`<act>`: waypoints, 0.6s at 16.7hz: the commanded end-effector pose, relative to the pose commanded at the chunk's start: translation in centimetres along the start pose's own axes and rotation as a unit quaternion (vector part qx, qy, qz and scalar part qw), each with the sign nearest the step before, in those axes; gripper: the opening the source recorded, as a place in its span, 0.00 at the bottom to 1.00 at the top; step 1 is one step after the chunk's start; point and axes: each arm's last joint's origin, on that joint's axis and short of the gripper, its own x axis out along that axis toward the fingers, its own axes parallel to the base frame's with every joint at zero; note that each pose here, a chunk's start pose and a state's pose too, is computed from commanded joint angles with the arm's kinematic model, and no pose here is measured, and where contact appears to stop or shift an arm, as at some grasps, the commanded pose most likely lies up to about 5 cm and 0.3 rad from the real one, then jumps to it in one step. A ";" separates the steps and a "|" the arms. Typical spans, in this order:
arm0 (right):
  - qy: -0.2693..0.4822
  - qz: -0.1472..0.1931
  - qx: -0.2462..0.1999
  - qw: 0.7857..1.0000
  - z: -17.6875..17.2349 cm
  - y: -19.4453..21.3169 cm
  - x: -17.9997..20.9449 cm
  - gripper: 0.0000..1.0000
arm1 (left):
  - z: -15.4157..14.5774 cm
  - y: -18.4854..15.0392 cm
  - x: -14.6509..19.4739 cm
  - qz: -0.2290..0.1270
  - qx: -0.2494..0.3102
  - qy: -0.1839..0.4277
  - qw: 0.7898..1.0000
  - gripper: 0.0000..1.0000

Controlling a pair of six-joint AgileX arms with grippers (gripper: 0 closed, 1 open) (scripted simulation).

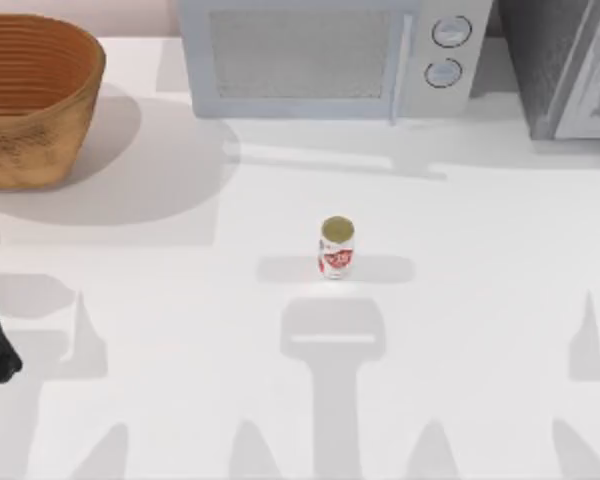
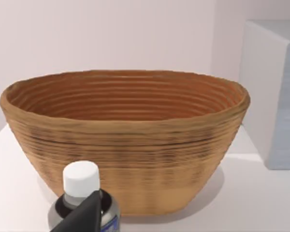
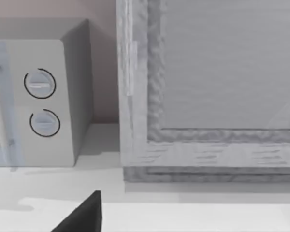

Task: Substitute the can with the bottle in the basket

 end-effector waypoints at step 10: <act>0.000 0.000 0.000 1.000 0.0 0.0 0.0 1.00 | -0.1 1.1 2.2 0.009 0.007 0.026 1.000 1.00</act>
